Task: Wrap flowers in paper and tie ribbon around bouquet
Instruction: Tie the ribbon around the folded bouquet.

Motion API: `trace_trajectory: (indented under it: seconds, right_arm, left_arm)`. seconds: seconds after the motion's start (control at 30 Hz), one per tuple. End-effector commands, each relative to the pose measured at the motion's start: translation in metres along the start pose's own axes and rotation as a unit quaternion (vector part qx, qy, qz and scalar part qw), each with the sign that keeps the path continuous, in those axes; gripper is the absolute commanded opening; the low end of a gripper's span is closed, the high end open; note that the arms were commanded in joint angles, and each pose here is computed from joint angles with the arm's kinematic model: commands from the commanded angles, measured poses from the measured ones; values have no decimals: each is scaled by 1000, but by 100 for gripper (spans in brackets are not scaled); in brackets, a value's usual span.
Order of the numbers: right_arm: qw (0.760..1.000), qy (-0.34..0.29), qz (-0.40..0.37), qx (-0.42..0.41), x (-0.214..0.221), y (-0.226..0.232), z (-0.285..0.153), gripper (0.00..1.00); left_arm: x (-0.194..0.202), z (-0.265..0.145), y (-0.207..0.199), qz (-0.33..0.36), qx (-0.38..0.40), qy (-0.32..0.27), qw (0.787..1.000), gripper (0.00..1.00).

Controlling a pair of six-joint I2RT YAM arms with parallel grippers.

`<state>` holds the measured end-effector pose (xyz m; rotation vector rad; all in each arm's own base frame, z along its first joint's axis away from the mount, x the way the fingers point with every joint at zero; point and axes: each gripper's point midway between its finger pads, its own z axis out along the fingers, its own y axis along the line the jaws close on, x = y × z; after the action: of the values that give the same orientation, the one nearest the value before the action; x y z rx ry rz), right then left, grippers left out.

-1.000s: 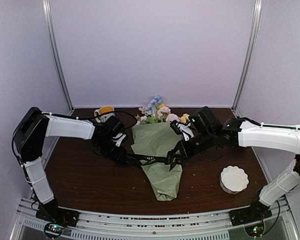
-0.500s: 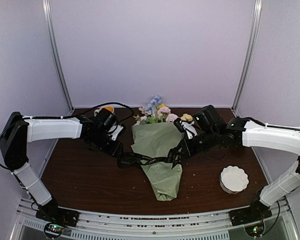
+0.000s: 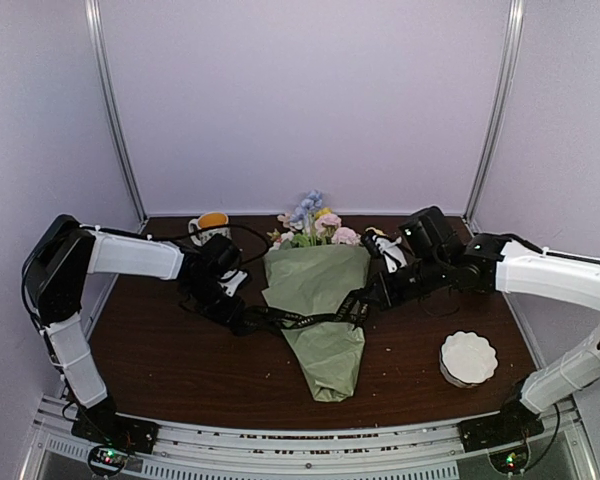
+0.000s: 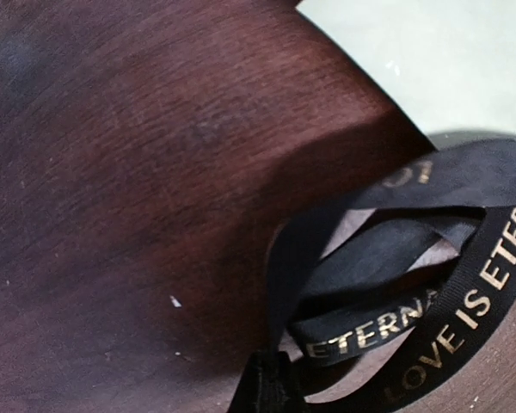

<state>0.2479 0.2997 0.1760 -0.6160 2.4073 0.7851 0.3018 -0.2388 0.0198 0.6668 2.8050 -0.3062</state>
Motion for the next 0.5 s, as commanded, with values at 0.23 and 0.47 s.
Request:
trace_trajectory:
  seconds: [0.23, 0.47]
  right_arm:
    - [969, -99, 160, 162, -3, -121, -72, 0]
    - [933, -142, 245, 223, 20, -173, -110, 0]
  left_arm:
    - [-22, -41, 45, -31, -46, -51, 997, 0]
    - [-17, -50, 74, -62, -90, -56, 992, 0]
